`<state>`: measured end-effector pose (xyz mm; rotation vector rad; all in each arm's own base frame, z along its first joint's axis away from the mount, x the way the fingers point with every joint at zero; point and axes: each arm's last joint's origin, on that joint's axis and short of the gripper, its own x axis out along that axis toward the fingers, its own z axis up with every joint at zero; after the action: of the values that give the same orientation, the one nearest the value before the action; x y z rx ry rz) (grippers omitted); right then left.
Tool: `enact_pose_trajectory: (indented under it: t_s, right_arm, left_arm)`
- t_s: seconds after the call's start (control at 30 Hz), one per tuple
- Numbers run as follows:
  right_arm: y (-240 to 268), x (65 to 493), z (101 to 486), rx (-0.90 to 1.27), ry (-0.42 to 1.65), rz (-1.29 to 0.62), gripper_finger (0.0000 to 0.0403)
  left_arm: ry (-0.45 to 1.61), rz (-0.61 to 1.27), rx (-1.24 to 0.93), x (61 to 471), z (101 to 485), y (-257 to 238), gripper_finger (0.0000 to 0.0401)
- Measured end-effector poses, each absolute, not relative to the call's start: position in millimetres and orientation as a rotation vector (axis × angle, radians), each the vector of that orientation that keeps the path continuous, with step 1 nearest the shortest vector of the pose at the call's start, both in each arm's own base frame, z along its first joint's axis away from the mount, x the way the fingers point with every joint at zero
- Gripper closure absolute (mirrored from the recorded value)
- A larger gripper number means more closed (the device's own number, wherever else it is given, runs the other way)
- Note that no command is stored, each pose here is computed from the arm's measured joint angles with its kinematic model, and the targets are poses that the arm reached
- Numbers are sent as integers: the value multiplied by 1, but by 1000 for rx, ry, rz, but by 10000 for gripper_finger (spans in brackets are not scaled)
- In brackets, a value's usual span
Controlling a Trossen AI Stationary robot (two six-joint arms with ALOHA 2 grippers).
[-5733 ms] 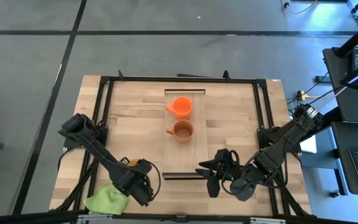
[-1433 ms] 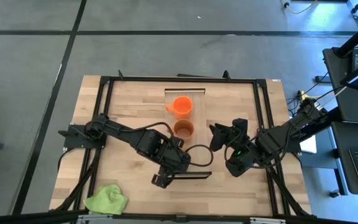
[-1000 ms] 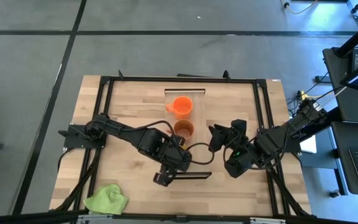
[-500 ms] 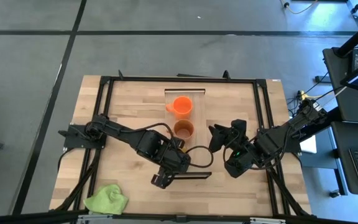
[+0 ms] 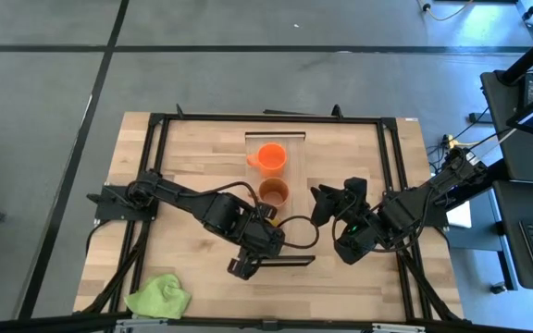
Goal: Stack small to large cups/mugs on shelf
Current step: Put the yellow mug on the shelf
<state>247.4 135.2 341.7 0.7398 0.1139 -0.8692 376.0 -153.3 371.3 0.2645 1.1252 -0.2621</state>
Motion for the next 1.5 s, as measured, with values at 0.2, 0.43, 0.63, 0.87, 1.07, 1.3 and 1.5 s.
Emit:
enact_pose_trajectory:
  t_s: [0.2,0.43,0.63,0.87,1.07,1.3,1.5]
  right_arm:
    - [135,247,341,739,121,-869,247]
    - [135,247,341,736,128,-870,247]
    - [135,247,341,735,136,-870,247]
    - [135,246,341,733,138,-871,247]
    - [135,246,341,734,138,-870,247]
    - [135,246,341,729,141,-872,247]
    - [135,246,340,734,159,-870,247]
  left_arm:
    - [1124,-260,266,376,371,-153,376]
    - [1131,-257,269,375,372,-153,363]
    - [1142,-255,273,374,372,-152,361]
    - [1139,-245,278,374,372,-152,356]
    - [1125,-237,287,372,375,-151,347]
    - [1108,-245,295,368,381,-150,347]
    - [1107,-246,294,368,381,-150,343]
